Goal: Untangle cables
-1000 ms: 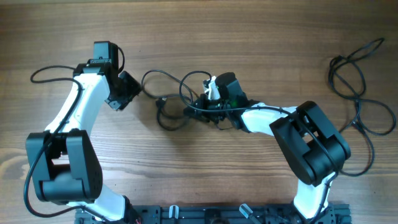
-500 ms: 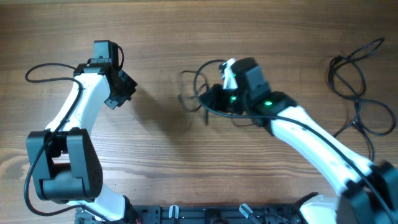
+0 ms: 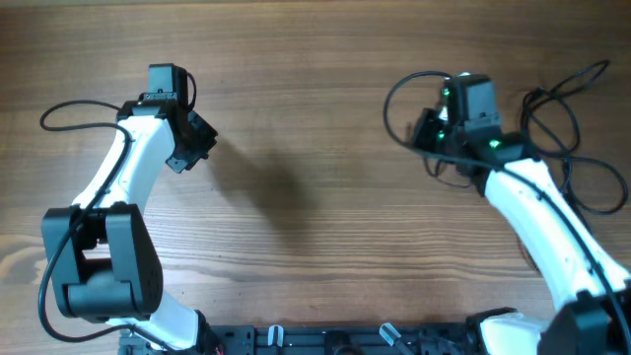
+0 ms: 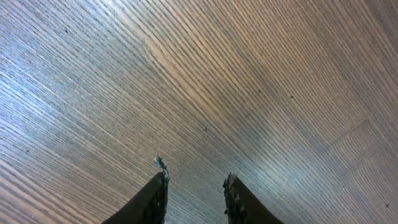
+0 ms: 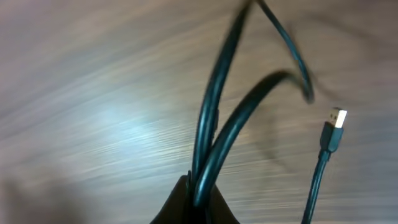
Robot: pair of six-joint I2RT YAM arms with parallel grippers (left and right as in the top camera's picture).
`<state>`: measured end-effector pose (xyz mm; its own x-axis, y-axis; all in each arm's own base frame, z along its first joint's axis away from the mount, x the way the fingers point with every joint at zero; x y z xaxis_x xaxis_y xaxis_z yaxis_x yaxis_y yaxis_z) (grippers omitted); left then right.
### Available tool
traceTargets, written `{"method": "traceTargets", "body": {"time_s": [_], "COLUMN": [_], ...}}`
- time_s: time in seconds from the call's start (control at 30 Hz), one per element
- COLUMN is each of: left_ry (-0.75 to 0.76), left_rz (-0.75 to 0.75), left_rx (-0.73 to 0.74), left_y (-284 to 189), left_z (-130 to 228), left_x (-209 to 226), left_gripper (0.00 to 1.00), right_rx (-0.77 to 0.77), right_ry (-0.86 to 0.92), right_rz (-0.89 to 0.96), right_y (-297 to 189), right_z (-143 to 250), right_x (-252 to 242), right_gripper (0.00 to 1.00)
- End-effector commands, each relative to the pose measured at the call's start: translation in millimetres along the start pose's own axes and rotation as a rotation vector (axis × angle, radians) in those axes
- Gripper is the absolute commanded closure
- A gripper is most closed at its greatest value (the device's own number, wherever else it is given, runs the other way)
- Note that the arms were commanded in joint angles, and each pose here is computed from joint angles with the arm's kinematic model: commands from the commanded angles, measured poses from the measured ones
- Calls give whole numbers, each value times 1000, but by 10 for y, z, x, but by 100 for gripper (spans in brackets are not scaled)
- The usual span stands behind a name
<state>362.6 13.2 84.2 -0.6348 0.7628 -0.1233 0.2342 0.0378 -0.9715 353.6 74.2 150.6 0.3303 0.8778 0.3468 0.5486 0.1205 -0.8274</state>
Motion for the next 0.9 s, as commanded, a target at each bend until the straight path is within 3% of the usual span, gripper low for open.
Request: {"method": "traceTargets", "body": {"time_s": [0.0, 0.27, 0.53, 0.73, 0.87], "left_ry": [-10, -10, -10, -10, -10], "left_rz": [-16, -16, -16, -16, -16], "left_rx": [10, 10, 9, 10, 10], "left_y": [57, 57, 57, 57, 57], "left_z": [20, 21, 20, 21, 20], "left_x": [27, 28, 27, 27, 27], "left_gripper": [66, 64, 63, 63, 63], "right_rx": [9, 70, 44, -5, 12], "right_ry": [16, 142, 335, 547, 646], "right_rz": [155, 370, 532, 588, 482], "right_y": [188, 525, 509, 342, 331], "right_z": [-93, -168, -330, -400, -410], "right_x": [-388, -1206, -2094, -2672, -2773], "right_gripper": [96, 96, 96, 96, 96]}}
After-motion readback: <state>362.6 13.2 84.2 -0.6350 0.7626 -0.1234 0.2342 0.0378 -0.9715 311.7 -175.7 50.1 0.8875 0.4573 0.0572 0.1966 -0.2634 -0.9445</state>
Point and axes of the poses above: each gripper's point midway between its finger pads, its own y axis out along the fingers, its own x axis along the line the jaws close on, z = x × y, the point moved 3 cm from there along -y, back along the fingers, and after that the axes turned 6 degrees about y, right-handed, at the moved point
